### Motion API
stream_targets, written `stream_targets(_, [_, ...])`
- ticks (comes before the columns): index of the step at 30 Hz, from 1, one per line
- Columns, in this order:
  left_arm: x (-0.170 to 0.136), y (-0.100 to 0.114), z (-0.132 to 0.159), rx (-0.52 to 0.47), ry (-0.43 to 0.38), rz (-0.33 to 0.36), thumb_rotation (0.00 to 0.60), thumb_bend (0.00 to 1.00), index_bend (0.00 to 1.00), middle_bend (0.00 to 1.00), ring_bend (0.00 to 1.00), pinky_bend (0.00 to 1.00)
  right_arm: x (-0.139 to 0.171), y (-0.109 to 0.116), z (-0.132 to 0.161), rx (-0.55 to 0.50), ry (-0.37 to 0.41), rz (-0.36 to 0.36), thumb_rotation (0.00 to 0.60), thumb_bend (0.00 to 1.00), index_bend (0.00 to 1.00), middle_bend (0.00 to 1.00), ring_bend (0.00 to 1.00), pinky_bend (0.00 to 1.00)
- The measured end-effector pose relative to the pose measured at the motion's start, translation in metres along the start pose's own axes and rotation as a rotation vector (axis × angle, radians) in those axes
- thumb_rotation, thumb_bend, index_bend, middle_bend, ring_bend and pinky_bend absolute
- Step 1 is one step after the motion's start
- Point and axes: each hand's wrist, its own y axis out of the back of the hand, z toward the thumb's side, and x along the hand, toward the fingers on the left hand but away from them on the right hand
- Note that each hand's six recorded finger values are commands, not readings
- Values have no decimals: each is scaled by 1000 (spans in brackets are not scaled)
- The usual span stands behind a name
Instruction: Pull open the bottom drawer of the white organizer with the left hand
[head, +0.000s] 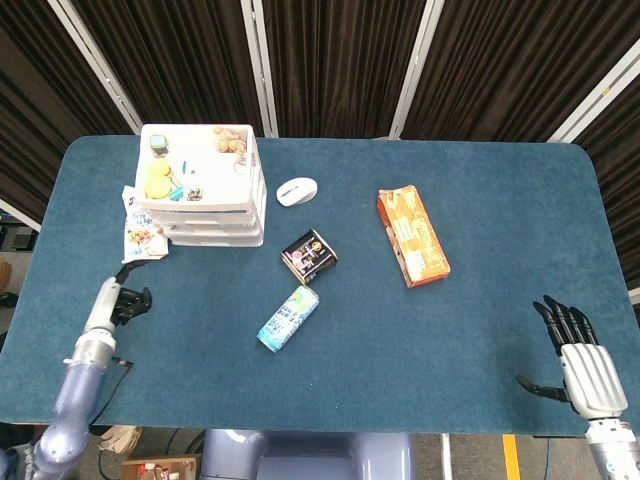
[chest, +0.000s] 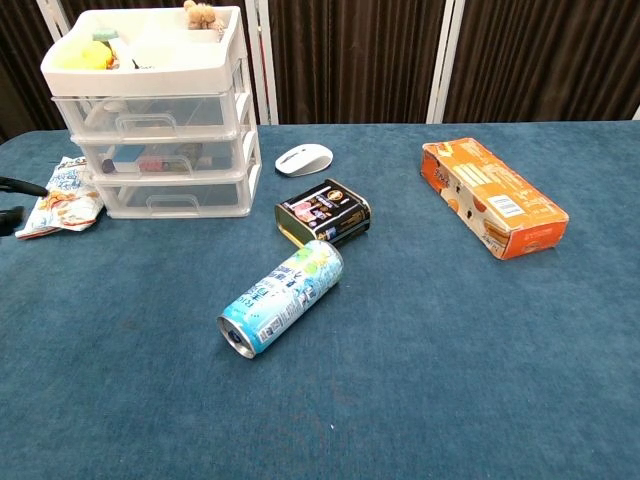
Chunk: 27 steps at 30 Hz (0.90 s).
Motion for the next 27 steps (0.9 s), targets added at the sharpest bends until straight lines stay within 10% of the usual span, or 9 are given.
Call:
stream_targets(11, [37, -46, 33, -189, 44, -142, 600, 653, 141, 987, 956, 904, -4, -2, -2, -26, -14, 21, 600, 111, 0, 0, 0, 19])
stream_targets(27, [73, -87, 40, -307, 117, -165, 600, 656, 141, 987, 957, 904, -6, 1, -1, -65, -16, 30, 600, 111, 0, 0, 0, 19])
